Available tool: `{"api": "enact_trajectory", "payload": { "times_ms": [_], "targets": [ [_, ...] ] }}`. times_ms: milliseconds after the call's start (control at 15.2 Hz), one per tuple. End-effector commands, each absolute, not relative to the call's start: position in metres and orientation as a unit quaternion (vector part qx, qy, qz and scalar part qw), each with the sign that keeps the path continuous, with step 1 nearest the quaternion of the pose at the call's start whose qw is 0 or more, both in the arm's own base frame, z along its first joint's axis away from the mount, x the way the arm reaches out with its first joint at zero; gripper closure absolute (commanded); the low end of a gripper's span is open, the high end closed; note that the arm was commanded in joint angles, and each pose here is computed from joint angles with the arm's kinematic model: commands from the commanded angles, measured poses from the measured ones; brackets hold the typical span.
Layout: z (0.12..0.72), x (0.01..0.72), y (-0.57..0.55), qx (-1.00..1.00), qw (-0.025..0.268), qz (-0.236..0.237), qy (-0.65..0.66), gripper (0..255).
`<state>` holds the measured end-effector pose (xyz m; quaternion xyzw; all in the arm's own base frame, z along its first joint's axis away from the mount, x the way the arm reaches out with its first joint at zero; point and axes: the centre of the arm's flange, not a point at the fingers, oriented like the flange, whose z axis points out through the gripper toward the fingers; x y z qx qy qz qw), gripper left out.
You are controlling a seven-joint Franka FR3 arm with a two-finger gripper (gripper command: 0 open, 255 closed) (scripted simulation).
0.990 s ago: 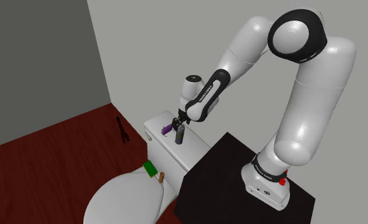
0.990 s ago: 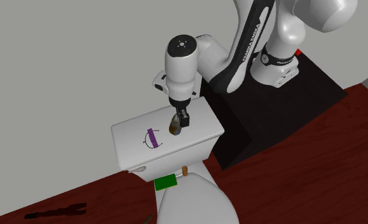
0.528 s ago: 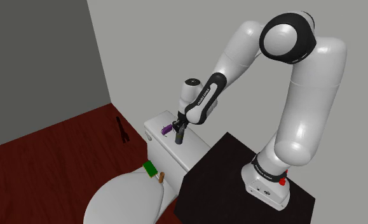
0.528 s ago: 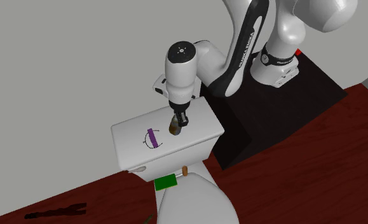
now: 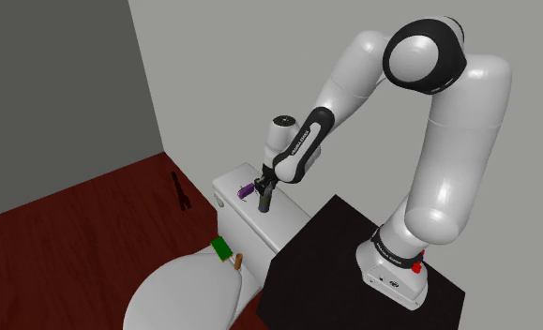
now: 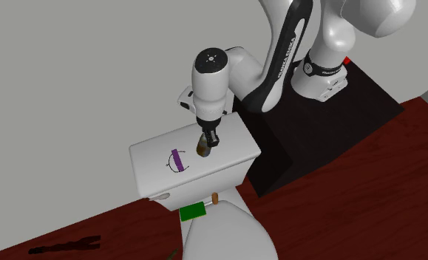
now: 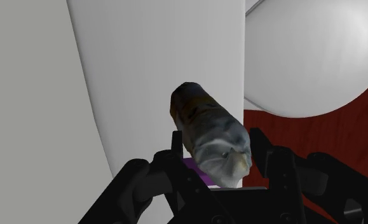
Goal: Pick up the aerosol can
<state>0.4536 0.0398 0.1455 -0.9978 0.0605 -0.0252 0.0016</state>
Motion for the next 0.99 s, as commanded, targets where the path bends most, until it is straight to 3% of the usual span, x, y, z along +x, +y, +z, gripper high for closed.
{"api": "enact_trajectory", "payload": {
  "times_ms": [0,924],
  "targets": [
    [0.150,0.453,0.040,-0.998,0.001,-0.024,0.061,255],
    [0.224,0.453,0.040,-0.998,0.001,-0.024,0.061,255]
  ]
}}
